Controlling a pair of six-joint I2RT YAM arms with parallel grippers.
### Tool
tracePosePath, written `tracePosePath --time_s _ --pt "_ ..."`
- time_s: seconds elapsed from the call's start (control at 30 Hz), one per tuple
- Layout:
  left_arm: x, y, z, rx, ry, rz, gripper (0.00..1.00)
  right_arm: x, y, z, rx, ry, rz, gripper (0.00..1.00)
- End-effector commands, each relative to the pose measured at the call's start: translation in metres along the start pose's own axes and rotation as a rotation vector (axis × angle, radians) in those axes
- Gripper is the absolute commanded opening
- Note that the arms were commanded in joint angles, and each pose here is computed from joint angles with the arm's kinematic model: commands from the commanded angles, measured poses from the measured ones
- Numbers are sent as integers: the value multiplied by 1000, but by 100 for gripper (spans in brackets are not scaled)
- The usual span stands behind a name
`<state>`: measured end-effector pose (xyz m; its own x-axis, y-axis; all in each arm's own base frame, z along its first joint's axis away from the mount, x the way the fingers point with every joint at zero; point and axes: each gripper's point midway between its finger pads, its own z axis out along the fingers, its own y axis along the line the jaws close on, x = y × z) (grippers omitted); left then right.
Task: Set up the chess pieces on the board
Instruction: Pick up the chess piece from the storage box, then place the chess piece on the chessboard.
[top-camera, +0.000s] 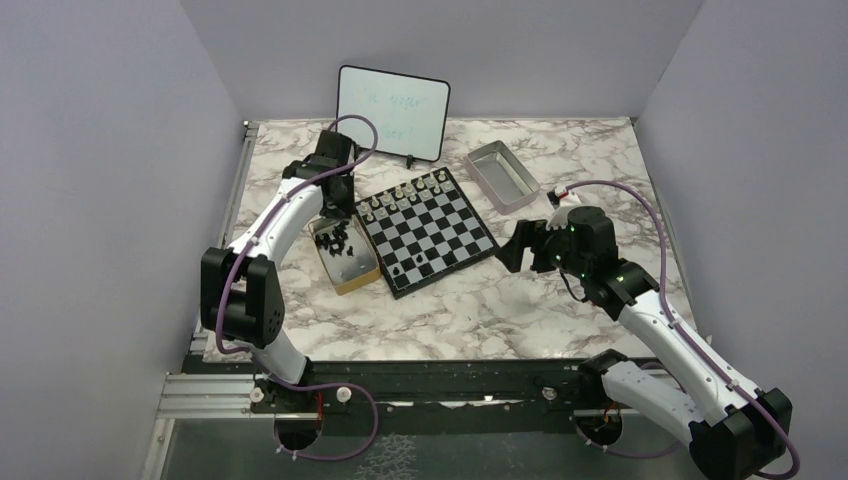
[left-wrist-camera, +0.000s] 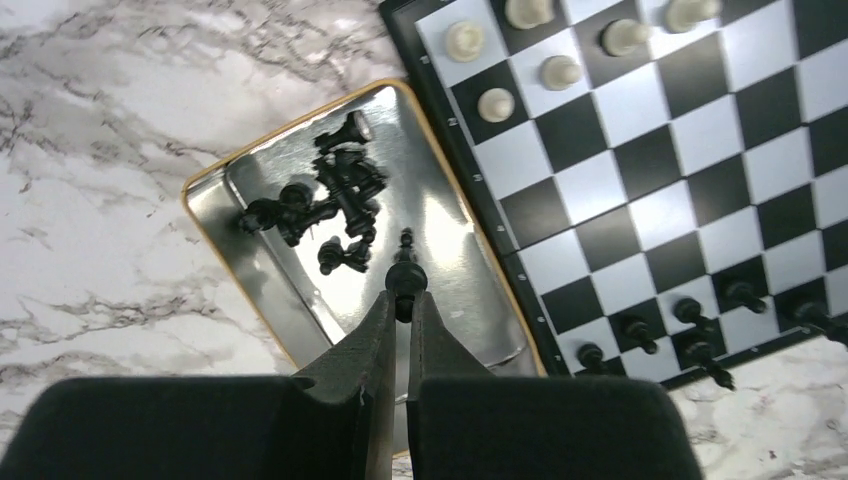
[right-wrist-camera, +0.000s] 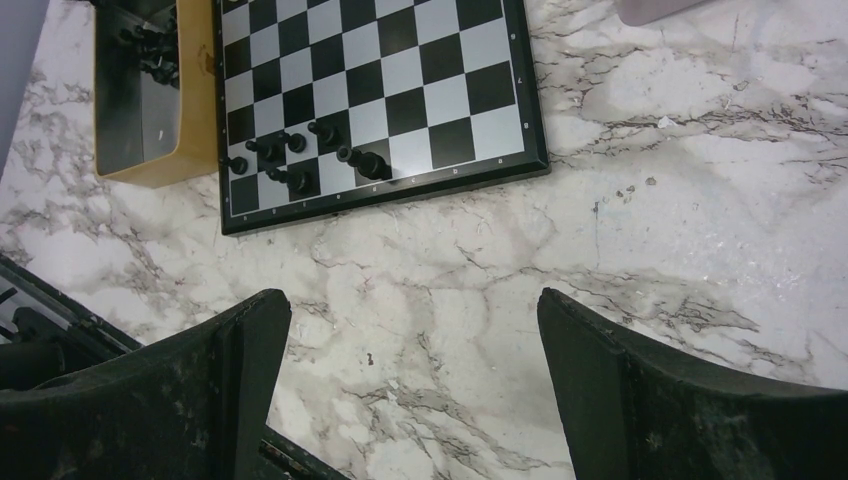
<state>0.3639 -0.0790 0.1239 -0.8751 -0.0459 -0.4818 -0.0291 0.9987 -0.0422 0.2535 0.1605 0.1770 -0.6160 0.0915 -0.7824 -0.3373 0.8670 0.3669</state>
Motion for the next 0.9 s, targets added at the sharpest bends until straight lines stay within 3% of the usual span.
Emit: tracePosePath --time_s 0.0,0.4,0.87 --pt "-16 -33 -29 76 -52 45 4 1 -1 1 -3 -1 4 100" --pt "-9 -138 -37 163 -48 232 4 0 -3 -2 7 -12 -3 100" --pt "15 -215 -25 199 -11 362 4 -5 -4 -6 18 -28 -9 100"
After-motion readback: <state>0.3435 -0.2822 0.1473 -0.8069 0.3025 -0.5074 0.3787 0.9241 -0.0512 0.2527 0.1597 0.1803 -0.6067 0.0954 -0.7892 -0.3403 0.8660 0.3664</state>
